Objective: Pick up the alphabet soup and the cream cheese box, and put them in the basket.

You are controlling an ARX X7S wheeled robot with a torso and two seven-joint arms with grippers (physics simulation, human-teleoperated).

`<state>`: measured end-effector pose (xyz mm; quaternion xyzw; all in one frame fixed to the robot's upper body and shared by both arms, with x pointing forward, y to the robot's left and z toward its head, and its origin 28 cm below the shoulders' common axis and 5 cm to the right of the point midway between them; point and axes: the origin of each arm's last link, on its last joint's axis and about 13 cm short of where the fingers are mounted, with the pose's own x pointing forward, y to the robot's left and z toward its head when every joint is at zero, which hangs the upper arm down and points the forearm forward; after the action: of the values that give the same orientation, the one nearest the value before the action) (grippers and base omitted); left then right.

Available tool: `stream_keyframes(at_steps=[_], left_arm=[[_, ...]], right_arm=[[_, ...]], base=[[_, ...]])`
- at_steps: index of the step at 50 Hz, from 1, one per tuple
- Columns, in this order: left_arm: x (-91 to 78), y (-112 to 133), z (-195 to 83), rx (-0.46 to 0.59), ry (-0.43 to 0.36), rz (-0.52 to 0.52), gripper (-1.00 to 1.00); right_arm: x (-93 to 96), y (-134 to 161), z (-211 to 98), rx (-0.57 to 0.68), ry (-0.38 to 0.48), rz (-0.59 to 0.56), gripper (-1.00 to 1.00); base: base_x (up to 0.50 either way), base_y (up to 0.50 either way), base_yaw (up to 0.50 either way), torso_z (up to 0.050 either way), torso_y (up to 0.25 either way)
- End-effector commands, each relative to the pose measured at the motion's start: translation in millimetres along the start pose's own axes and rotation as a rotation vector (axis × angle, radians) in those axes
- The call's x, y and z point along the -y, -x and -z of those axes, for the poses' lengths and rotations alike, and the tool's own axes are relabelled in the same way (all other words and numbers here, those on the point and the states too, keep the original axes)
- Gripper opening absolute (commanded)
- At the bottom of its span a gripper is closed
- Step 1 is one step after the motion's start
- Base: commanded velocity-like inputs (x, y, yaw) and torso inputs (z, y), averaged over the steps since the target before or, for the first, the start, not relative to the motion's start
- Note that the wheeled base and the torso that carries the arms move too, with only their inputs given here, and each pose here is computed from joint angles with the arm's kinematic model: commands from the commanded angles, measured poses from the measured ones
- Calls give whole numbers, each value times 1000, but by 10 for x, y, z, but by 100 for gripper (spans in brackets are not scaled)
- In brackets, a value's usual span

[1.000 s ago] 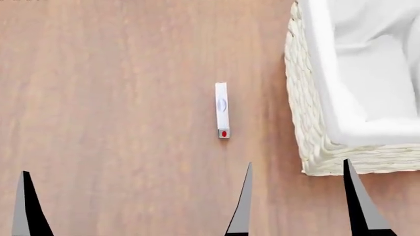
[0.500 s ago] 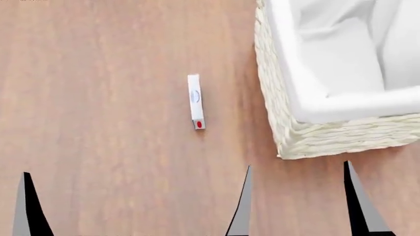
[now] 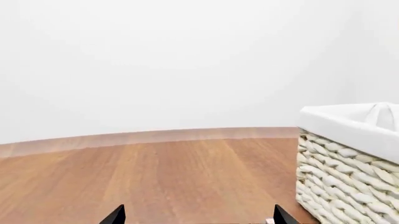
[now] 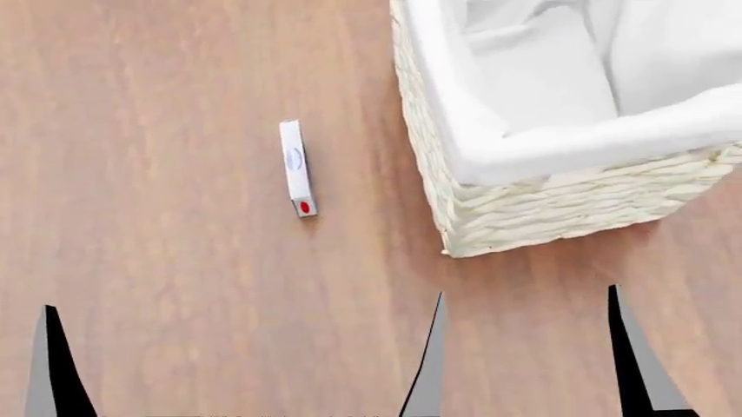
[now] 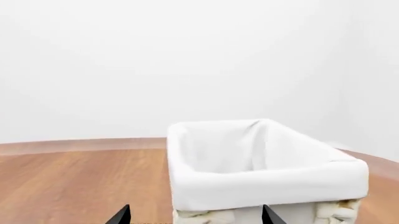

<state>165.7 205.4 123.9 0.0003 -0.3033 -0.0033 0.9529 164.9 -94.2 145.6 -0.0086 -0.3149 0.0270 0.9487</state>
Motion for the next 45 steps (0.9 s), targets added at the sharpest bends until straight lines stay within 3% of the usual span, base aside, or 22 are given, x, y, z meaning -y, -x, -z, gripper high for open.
stream_keyframes(at_steps=[1, 45], left_arm=[[-2, 3, 7, -3, -1, 0, 100], [8, 16, -17, 2, -1, 3, 100]], right_arm=[[-6, 0, 2, 0, -2, -1, 100], [5, 15, -7, 2, 0, 1, 100]], base=[[0, 0, -258, 0, 0], [0, 0, -260, 0, 0]])
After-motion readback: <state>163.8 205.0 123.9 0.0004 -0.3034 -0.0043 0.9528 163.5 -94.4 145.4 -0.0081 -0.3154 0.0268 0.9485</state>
